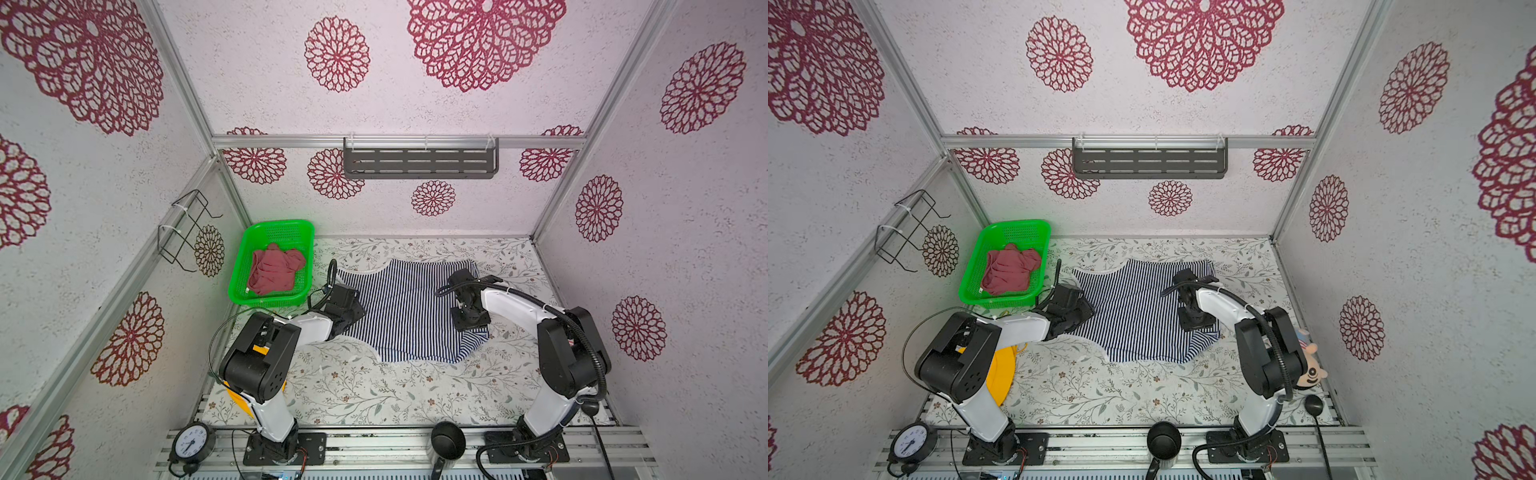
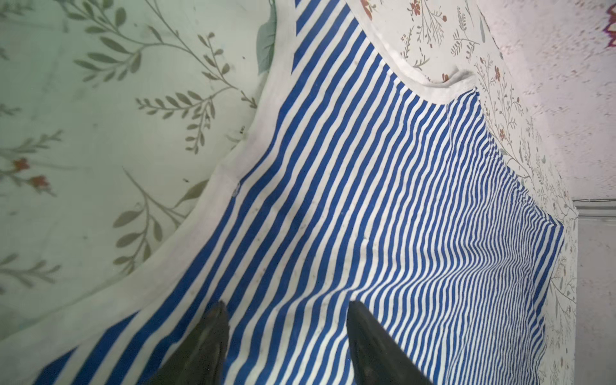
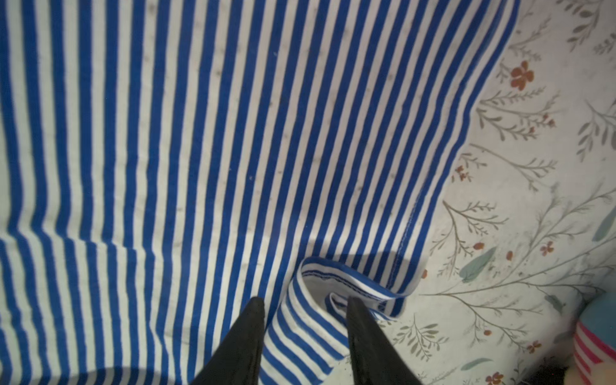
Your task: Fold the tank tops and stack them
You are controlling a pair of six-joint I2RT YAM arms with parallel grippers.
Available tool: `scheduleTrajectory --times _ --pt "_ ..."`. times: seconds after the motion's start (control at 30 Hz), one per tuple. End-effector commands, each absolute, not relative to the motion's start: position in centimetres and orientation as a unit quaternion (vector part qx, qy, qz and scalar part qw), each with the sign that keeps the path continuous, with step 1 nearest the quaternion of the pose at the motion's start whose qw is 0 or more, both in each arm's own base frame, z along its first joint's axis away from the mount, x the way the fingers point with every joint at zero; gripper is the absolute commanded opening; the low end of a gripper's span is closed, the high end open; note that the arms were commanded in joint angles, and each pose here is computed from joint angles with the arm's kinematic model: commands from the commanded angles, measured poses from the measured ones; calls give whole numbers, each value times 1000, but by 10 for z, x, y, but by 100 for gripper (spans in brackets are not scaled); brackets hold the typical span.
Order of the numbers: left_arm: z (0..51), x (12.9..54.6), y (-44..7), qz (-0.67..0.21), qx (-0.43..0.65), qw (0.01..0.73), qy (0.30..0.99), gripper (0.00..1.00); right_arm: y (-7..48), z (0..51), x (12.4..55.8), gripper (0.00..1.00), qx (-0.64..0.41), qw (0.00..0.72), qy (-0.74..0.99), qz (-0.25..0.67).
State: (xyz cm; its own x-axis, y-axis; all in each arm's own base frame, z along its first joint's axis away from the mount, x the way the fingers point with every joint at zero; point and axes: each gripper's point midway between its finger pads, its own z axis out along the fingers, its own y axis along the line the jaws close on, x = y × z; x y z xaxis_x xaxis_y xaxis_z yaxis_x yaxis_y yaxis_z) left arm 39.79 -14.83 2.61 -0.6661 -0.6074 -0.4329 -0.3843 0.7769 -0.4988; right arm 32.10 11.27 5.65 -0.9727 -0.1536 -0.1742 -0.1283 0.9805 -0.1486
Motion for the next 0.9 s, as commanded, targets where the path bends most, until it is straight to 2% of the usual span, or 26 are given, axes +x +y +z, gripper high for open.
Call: scheduleTrajectory --times 0.0,0.2,0.3,0.43,0.47,0.6,0.73,0.83,0.87 --pt "-1 382 -136 -159 -286 266 907 61 108 50 321 41 -61 84 991 -88" --pt "-2 382 -131 -159 -290 268 905 61 105 46 305 32 -50 70 993 -81" --pt "-3 383 -131 -163 -290 265 905 61 101 50 294 15 -38 71 994 -80" --pt "-2 385 -131 -167 -291 265 904 61 89 72 285 0 -5 111 990 -85" --pt "-2 387 -130 -168 -292 266 903 61 87 75 281 0 5 118 990 -83" --pt "-2 389 -127 -171 -296 266 901 61 75 76 251 0 37 117 990 -76" --pt "-3 393 -119 -169 -301 267 900 61 65 68 207 0 67 84 992 -67" --pt "-4 394 -114 -170 -304 265 899 61 54 63 179 29 86 57 992 -74" --pt "-5 395 -114 -170 -305 264 899 61 52 66 177 35 89 59 991 -76"
